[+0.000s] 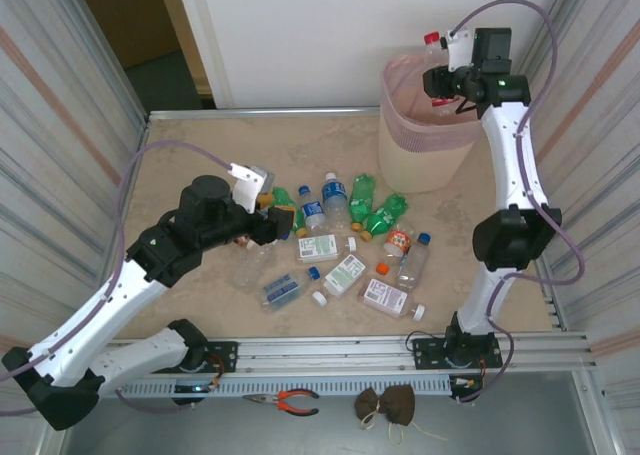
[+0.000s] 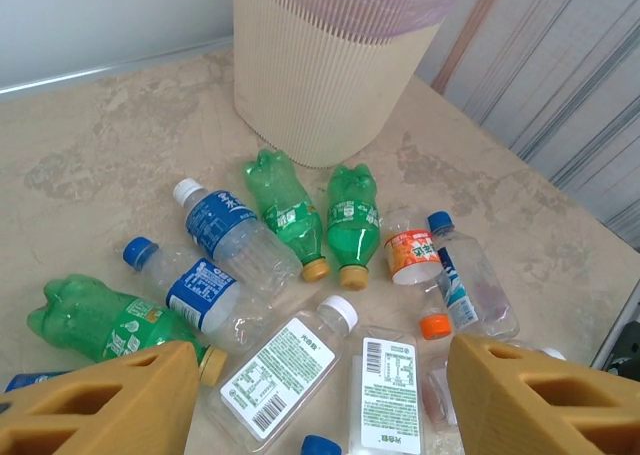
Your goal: Put the plastic bottles in the bin
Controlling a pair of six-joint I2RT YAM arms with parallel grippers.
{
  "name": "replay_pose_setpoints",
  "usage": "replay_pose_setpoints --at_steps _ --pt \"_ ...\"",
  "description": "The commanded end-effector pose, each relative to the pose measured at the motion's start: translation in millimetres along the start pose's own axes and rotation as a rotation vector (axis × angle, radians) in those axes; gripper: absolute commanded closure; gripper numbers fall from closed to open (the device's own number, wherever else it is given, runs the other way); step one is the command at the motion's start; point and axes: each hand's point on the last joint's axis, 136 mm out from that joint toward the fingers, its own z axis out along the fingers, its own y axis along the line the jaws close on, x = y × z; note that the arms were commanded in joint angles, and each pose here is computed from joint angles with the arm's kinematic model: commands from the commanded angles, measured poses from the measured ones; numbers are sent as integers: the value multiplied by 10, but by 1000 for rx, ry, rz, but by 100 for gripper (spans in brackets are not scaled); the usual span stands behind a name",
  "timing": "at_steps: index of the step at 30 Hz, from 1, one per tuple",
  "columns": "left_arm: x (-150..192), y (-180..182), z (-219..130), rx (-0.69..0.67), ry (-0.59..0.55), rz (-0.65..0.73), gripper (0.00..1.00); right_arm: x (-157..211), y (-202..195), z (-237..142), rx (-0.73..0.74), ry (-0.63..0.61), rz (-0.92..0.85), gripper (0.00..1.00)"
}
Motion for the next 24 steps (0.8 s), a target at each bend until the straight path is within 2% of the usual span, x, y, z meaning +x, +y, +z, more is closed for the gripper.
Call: replay_pose_setpoints --at_steps 1,16,21,24 --pt "-65 -20 -11 13 -2 2 34 203 -158 134 71 97 13 49" --pt "51 50 112 -7 63 4 34 1205 -264 975 93 405 32 47" --pt "64 62 149 -7 73 0 34 1332 -268 1067 95 438 39 44" --pt "77 65 163 -7 79 -1 34 1336 -273 1059 96 440 44 38"
